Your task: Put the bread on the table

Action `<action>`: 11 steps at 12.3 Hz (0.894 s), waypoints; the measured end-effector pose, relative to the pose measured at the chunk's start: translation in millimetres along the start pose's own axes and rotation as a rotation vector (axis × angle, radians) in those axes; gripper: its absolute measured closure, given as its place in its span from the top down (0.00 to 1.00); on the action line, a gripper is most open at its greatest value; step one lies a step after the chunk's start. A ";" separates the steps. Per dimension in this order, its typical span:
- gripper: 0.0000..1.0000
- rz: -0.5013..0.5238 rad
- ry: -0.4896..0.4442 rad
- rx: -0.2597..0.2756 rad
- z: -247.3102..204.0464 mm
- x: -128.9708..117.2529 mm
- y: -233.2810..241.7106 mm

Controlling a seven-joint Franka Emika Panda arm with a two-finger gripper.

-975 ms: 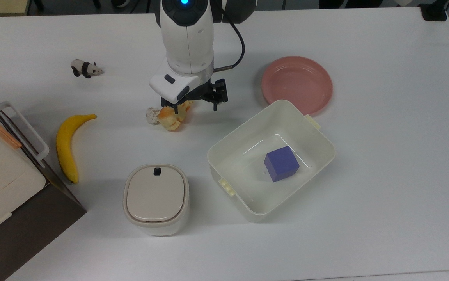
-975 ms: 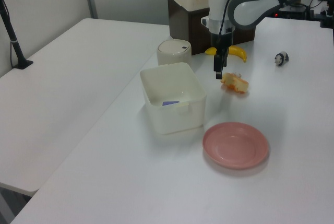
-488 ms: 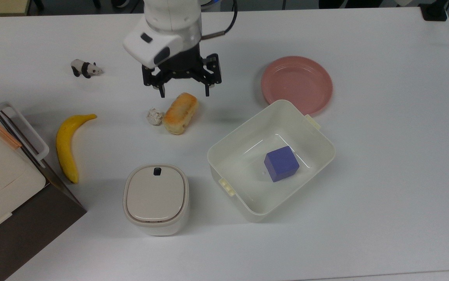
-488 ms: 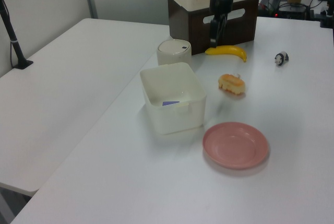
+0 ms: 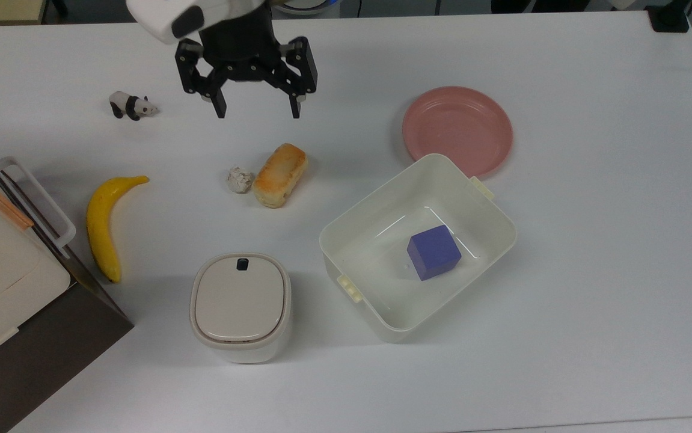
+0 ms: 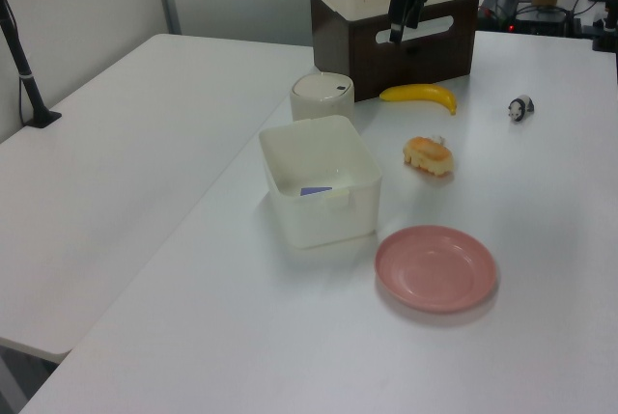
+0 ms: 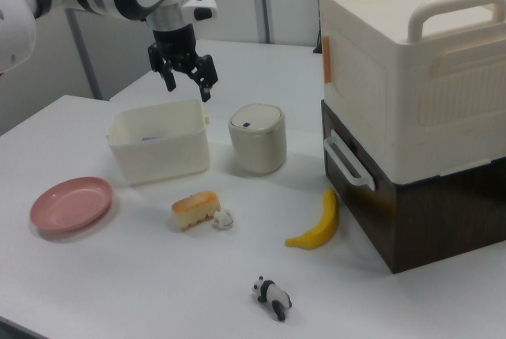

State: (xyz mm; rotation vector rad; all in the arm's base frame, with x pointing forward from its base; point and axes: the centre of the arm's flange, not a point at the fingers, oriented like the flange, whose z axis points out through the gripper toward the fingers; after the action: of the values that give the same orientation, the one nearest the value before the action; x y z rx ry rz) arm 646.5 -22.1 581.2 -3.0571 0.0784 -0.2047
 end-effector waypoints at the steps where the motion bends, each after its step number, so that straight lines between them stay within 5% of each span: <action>1: 1.00 0.029 0.006 0.014 -7.1 0.7 3.1; 5: 1.00 0.237 -0.014 0.015 -29.2 -2.7 -1.0; 11: 1.00 0.213 -0.019 -0.023 -28.9 -3.5 -1.2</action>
State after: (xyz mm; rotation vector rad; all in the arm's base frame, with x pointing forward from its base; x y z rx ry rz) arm 639.2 -22.8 609.5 -3.0428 0.4053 -0.1611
